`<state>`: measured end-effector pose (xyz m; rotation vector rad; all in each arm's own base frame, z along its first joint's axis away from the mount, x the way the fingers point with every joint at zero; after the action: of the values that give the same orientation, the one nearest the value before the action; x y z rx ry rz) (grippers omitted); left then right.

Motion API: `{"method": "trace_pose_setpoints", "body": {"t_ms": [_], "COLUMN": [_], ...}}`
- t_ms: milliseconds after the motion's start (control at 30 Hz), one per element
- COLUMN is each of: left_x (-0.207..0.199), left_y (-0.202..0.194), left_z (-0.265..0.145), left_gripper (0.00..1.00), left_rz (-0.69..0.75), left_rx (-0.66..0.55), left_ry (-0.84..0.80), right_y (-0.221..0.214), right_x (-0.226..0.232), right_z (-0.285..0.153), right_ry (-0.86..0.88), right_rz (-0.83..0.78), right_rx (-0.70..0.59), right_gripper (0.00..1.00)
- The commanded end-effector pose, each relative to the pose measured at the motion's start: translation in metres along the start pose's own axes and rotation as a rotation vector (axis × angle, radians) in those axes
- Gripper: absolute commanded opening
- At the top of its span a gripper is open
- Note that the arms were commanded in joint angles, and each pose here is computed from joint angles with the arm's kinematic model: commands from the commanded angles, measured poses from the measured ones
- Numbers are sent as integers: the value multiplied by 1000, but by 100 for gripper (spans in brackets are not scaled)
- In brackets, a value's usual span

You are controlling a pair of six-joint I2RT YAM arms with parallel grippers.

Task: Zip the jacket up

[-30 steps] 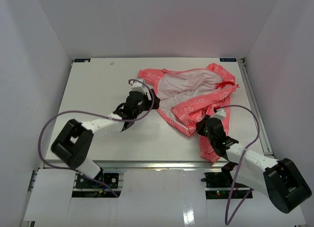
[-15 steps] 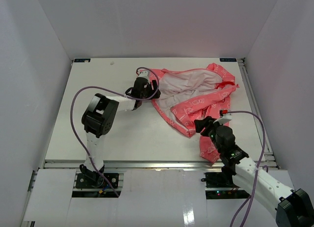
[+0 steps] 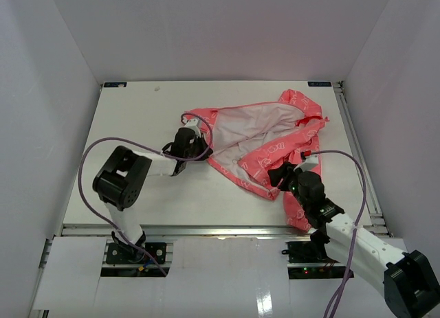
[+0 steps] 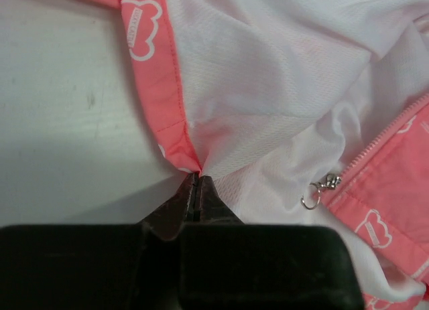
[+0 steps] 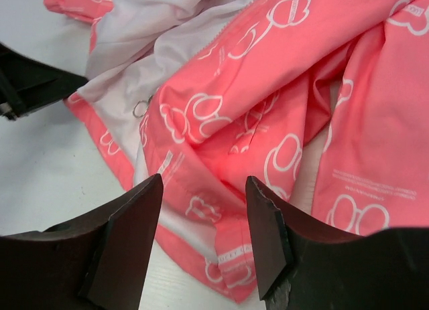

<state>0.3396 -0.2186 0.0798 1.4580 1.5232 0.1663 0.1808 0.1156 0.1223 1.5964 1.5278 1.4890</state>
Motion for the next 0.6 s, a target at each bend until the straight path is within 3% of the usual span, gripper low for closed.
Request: {"method": "trace_pose_setpoints", "body": {"t_ms": [0,67,133,233,300,367,467,567], "left_x": [-30,-30,-28,-37,-39,-37,-42,-46], "left_y": [7,-15,-38,-37,-25,-15,32,81], "left_z": [-56,-79,-100,-132,-140,-144,-141,-129], "left_gripper": [0,5,26,58,72,76,78,82], "left_rz": [-15,-23,-25,-23,-5,34,136,182], "left_rx": [-113,-105,-90,-130,-148,-174,-255,-296], "left_ry": [-66,-99,-147,-231,-193,-137,-18,-46], "right_y": [36,41,43,39,34,29,24,21], "right_x": [22,26,27,26,23,20,22,23], "right_z": [16,24,32,41,41,39,33,31], "right_ry": [32,20,10,-16,-29,-24,35,78], "right_rz": [20,-1,-20,-46,-48,-46,-38,-45], "right_rx": [-50,-31,-10,32,39,37,23,9], "right_gripper": [59,60,60,60,60,60,60,60]}}
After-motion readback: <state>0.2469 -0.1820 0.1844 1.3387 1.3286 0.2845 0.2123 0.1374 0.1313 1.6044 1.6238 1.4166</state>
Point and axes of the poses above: each gripper's point midway between its finger pads, its own z axis out along the fingers, its own x axis along the line the jaws close on, y = z × x, the point moved 8 cm from there along -z, back along the fingers, and after that the axes turned 5 degrees about -z, right-handed, at the moved point
